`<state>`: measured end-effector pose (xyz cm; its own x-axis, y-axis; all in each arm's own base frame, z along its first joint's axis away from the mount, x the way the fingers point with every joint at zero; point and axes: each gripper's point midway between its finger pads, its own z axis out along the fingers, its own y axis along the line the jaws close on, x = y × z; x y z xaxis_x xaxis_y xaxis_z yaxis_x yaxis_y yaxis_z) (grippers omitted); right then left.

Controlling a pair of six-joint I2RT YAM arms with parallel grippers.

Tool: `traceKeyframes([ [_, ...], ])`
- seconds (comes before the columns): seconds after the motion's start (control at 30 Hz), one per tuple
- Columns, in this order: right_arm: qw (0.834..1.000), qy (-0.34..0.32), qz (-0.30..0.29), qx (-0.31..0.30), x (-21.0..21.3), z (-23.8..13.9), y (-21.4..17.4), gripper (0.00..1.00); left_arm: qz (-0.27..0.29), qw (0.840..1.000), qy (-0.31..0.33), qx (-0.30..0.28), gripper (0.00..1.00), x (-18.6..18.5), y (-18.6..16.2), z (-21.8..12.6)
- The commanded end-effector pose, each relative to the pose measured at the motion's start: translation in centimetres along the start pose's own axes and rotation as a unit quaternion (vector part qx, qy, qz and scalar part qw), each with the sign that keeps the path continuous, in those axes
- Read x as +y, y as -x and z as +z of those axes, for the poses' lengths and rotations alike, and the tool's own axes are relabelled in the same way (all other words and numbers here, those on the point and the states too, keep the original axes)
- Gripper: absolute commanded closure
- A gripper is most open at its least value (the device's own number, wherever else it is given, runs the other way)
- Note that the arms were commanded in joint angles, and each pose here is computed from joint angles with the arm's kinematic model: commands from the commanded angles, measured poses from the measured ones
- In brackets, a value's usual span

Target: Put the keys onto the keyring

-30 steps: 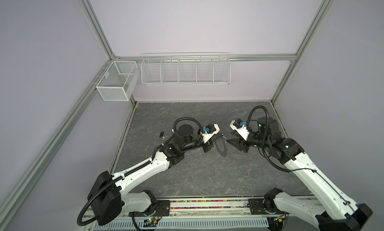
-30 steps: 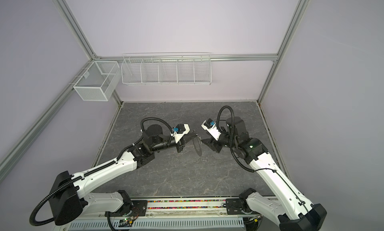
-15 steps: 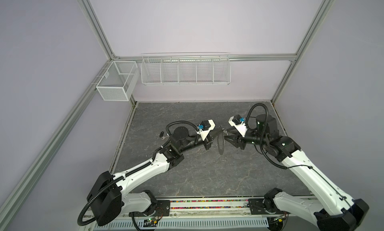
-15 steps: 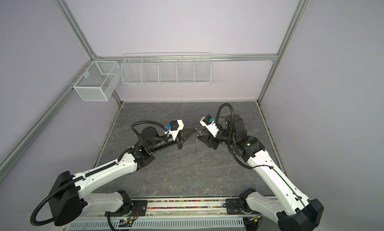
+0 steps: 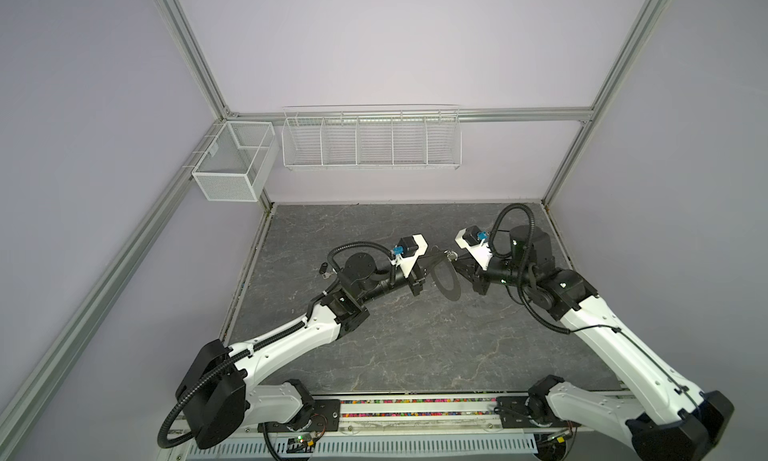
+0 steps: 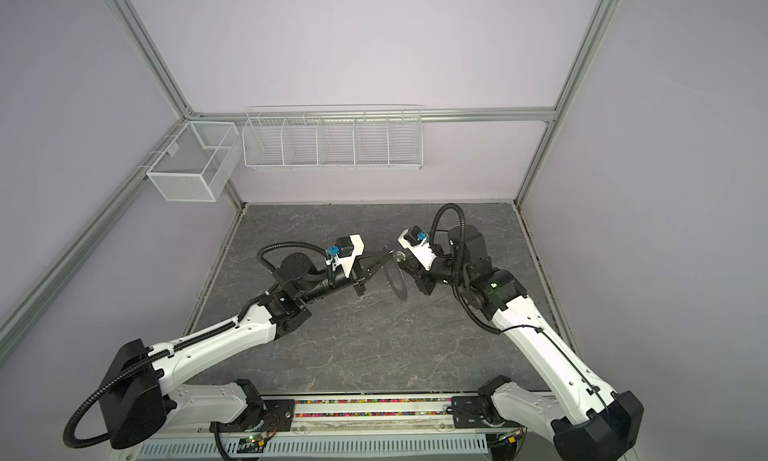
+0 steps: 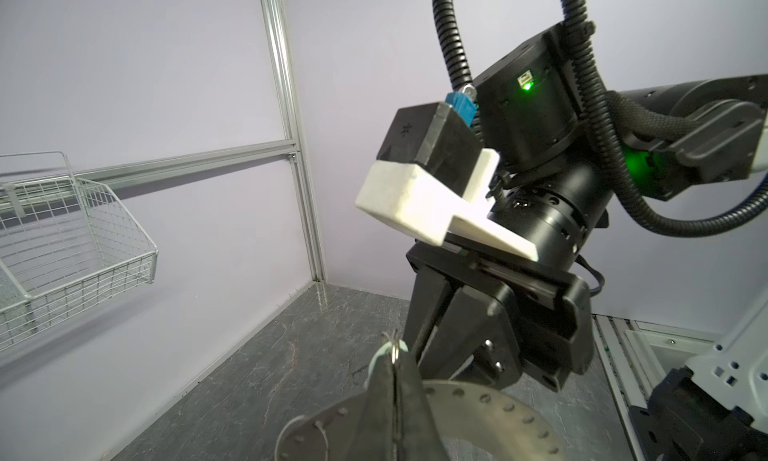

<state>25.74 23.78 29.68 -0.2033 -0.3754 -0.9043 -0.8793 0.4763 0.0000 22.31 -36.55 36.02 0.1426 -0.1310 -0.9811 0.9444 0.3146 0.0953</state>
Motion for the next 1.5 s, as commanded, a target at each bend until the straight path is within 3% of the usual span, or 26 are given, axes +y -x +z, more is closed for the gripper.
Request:
traceKeyframes([
  [0.0,1.000,0.008,-0.021,0.001,0.5,0.1,0.3,0.93,-0.006,0.999,-0.002,-0.035,1.00,0.2,1.4,0.3],
  [0.63,0.997,0.022,-0.061,0.041,1.7,1.3,-0.9,0.93,-0.004,0.999,-0.001,-0.041,1.00,0.4,1.1,0.5],
  [0.9,0.997,0.008,-0.069,0.040,1.4,0.6,-0.6,0.85,-0.005,0.999,-0.013,-0.039,1.00,0.2,1.1,0.3],
  [1.0,0.996,-0.013,-0.076,0.042,0.9,-0.2,-0.6,0.64,-0.014,0.999,-0.032,-0.040,1.00,0.0,1.2,0.0],
  [1.1,0.994,-0.036,-0.086,0.049,0.3,-1.3,-1.0,0.55,-0.024,0.997,-0.056,-0.048,1.00,-0.3,1.5,-0.3],
  [1.23,0.994,-0.028,-0.100,0.039,0.8,-2.8,-1.1,0.54,-0.026,0.995,-0.080,-0.044,1.00,-0.9,1.5,-0.3],
  [1.47,0.994,0.046,-0.088,-0.036,3.3,-4.6,1.7,0.60,-0.020,0.994,-0.106,-0.024,1.00,-1.7,0.8,-0.4],
])
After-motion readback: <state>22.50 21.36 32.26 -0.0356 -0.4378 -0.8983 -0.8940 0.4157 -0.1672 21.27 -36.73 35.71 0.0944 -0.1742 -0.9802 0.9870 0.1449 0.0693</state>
